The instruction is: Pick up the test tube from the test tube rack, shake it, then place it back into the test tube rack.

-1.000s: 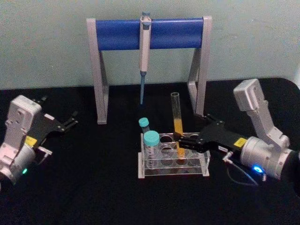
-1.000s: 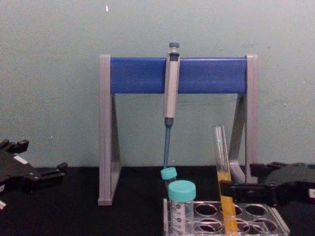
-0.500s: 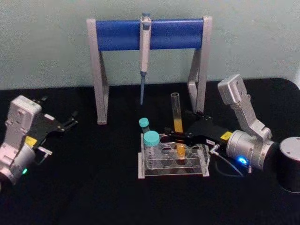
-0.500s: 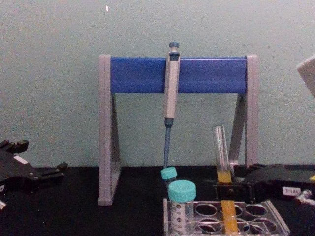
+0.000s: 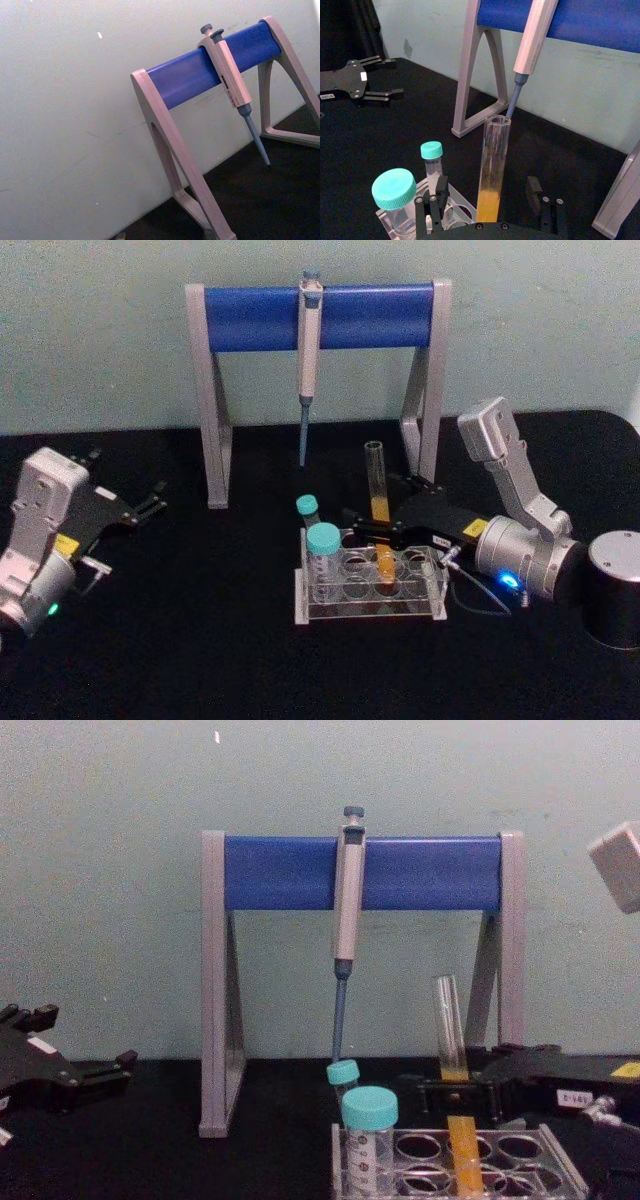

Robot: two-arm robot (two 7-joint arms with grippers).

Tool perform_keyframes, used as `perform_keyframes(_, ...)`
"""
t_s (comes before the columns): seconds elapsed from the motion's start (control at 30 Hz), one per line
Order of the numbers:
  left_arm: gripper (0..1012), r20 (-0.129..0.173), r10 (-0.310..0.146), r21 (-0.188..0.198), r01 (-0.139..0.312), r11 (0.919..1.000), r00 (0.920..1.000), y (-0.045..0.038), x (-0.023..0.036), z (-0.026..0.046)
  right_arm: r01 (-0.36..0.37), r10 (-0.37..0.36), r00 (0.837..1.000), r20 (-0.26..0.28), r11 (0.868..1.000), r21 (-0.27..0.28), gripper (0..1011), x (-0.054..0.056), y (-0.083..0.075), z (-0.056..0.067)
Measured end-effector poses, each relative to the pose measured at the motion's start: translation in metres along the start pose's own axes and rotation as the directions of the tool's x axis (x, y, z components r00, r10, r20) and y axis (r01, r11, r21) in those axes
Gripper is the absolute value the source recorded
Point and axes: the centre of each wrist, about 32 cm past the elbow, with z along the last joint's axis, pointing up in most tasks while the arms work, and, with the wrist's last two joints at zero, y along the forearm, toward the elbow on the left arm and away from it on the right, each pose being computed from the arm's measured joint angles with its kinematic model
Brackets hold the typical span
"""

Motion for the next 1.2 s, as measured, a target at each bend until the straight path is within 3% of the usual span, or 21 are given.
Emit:
perform_keyframes(0.43,1001,0.000,0.000,0.000,0.000,1.0000,1.0000,0.0000,0.0000,0.0000,0.001,-0.001,1.000,-0.001,1.000,0.000,978,0.0000,-0.0003,-0.0001)
perform_keyframes(0.7,1001,0.000,0.000,0.000,0.000,1.0000,1.0000,0.0000,0.0000,0.0000,0.002,-0.002,1.000,-0.002,1.000,0.000,773,0.0001,-0.0005,-0.0003)
perform_keyframes(1.2,1001,0.000,0.000,0.000,0.000,1.0000,1.0000,0.0000,0.0000,0.0000,0.002,-0.002,1.000,-0.003,1.000,0.000,294,0.0002,-0.0006,-0.0003)
